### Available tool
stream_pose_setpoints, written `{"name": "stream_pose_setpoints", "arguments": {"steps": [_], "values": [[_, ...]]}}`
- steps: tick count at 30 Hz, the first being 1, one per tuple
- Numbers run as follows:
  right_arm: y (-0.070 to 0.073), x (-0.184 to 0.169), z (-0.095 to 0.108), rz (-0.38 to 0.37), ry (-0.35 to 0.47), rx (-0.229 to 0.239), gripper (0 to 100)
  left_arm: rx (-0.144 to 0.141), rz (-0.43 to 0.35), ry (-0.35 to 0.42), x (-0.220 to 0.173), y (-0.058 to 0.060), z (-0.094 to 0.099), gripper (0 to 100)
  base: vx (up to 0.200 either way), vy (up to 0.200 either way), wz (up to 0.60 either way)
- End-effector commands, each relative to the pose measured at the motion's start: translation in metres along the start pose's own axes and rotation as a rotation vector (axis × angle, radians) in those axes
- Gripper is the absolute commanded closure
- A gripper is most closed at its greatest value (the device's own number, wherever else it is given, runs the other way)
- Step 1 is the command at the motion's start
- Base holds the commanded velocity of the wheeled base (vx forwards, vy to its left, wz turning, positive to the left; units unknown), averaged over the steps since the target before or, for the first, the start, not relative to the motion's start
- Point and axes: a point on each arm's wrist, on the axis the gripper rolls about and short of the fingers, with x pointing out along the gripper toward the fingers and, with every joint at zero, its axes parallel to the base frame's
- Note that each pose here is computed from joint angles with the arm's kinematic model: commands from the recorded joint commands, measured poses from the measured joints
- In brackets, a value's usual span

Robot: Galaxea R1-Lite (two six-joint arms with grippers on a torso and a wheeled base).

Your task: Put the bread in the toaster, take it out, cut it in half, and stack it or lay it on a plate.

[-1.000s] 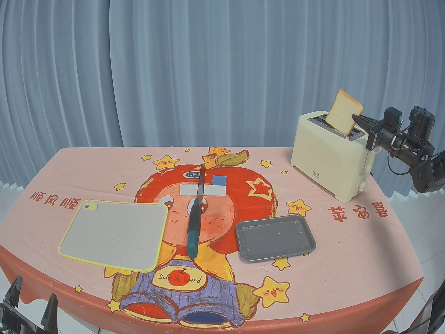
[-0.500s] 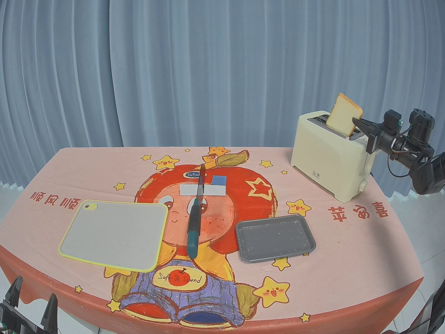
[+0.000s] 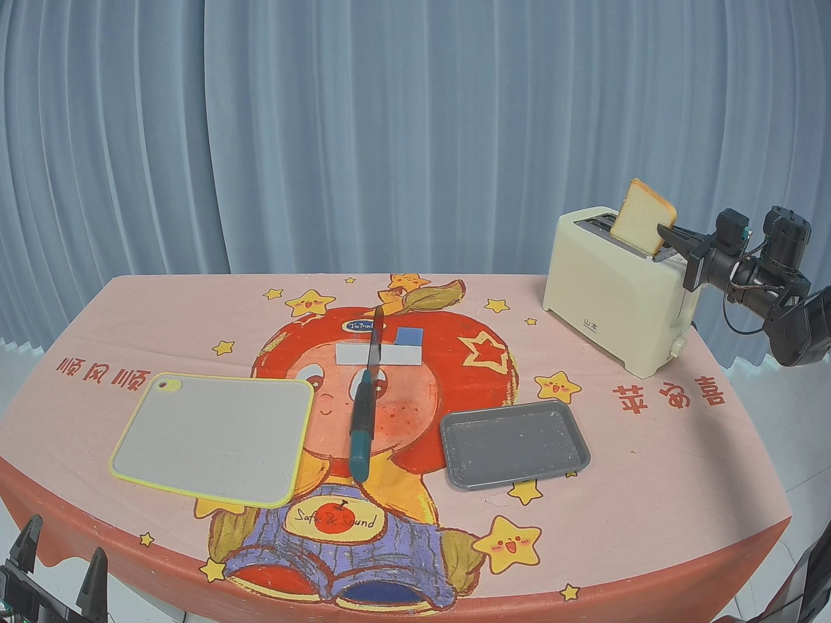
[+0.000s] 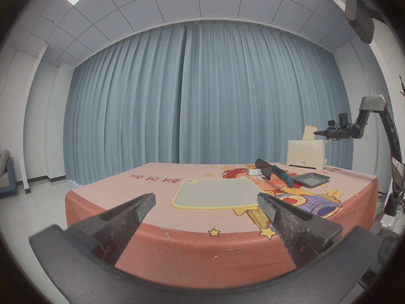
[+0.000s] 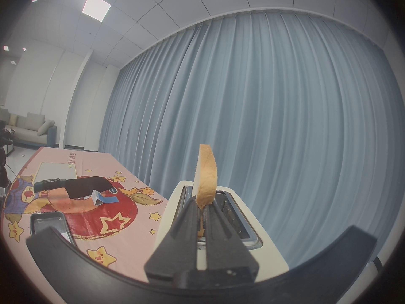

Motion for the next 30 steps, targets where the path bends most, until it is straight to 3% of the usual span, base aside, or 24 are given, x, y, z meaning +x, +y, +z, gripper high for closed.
{"name": "stream_pose_setpoints", "arguments": {"steps": [1, 6, 7, 21, 30], "values": [[0.001, -0.001, -0.001, 0.001, 0.003, 0.0, 100, 0.0, 0.001, 0.001, 0.0, 0.0, -0.005, 0, 0.0, 0.0, 0.0], [0.002, -0.004, -0.003, 0.001, 0.013, 0.003, 100, 0.0, 0.001, 0.001, 0.0, 0.0, -0.005, 0, 0.0, 0.0, 0.0], [0.002, -0.003, -0.003, 0.001, 0.011, 0.002, 0, 0.0, 0.001, 0.001, 0.0, 0.0, -0.005, 0, 0.0, 0.0, 0.0], [0.003, -0.009, 0.0, -0.002, 0.011, 0.006, 0, 0.0, 0.001, 0.001, 0.0, 0.0, -0.005, 0, 0.0, 0.0, 0.0], [0.014, -0.032, 0.018, -0.003, -0.011, 0.016, 0, 0.0, 0.001, 0.001, 0.0, 0.0, -0.005, 0, 0.0, 0.0, 0.0]]}}
